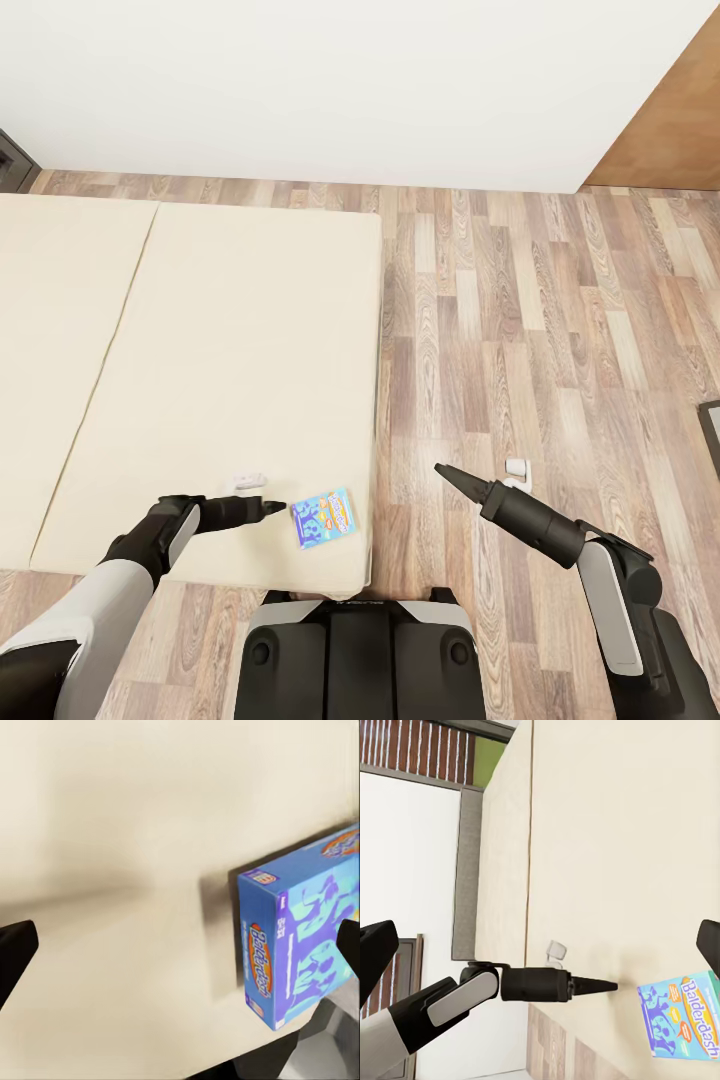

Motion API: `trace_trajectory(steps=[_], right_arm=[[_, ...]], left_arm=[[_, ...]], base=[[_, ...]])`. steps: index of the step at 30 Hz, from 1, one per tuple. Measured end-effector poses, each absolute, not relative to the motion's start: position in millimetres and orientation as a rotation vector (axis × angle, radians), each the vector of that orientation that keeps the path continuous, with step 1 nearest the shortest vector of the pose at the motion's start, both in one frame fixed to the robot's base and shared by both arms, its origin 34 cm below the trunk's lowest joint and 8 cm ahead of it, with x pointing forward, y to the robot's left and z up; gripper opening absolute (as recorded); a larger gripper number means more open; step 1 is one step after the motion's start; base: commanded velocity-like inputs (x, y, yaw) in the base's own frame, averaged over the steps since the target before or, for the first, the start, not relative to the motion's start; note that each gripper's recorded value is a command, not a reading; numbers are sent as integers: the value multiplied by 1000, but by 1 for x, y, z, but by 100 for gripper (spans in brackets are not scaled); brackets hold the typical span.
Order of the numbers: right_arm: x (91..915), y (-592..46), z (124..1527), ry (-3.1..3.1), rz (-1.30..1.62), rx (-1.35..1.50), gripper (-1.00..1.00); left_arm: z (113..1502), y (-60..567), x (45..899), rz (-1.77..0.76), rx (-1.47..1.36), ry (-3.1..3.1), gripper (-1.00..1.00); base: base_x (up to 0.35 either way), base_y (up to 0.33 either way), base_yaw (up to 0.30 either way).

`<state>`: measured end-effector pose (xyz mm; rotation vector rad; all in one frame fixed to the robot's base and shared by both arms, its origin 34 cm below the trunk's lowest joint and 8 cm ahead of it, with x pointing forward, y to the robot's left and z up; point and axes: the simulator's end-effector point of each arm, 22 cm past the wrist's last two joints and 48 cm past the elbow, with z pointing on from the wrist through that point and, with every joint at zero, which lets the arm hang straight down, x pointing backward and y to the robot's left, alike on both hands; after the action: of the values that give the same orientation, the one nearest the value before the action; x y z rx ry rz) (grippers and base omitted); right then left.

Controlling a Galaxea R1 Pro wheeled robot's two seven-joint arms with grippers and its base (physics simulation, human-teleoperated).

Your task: Put all the toys in the child's room - the three board games (two on the bed and one on the table), the two jigsaw puzzles on the table, and the tennis ball on the table - inside the toy box on the table in the child's room.

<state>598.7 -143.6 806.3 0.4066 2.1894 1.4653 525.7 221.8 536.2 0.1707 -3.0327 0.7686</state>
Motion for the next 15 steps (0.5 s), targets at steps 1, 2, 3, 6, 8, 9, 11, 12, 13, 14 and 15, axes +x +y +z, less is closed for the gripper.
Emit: trace_trajectory(steps=[1, 2, 3, 6, 8, 9, 11, 12, 13, 14, 15], right_arm=[[599, -144, 806, 2189, 1465, 407, 100], [599, -144, 806, 2189, 1465, 407, 100], [599, -144, 806, 2189, 1465, 407, 100], [599, -144, 806, 2189, 1465, 407, 100], [599, -144, 806, 2189, 1465, 407, 100], [599, -144, 806, 2189, 1465, 407, 100], [599, -144, 806, 2189, 1465, 407, 100], [599, -144, 806, 2189, 1465, 407, 100], [599, -144, 806, 2189, 1465, 407, 100], [599, -144, 806, 2189, 1465, 407, 100], [599, -144, 806, 2189, 1464, 407, 100]], left_arm=[[537, 220, 526, 781, 170, -3030, 100], [538, 217, 526, 801, 170, -3025, 100], [539, 216, 526, 809, 170, -3024, 100], [540, 213, 527, 828, 169, -3020, 100], [541, 213, 527, 833, 169, -3019, 100], [541, 212, 527, 837, 169, -3018, 100], [541, 211, 527, 841, 169, -3018, 100], [541, 211, 527, 842, 169, -3018, 100], [541, 211, 527, 843, 169, -3018, 100], [541, 210, 527, 843, 170, -3018, 100], [541, 210, 527, 844, 170, -3019, 100]], base=[[0, 0, 0], [0, 0, 0], [0, 0, 0], [0, 0, 0], [0, 0, 0], [0, 0, 0], [0, 0, 0], [0, 0, 0], [0, 0, 0], [0, 0, 0], [0, 0, 0]])
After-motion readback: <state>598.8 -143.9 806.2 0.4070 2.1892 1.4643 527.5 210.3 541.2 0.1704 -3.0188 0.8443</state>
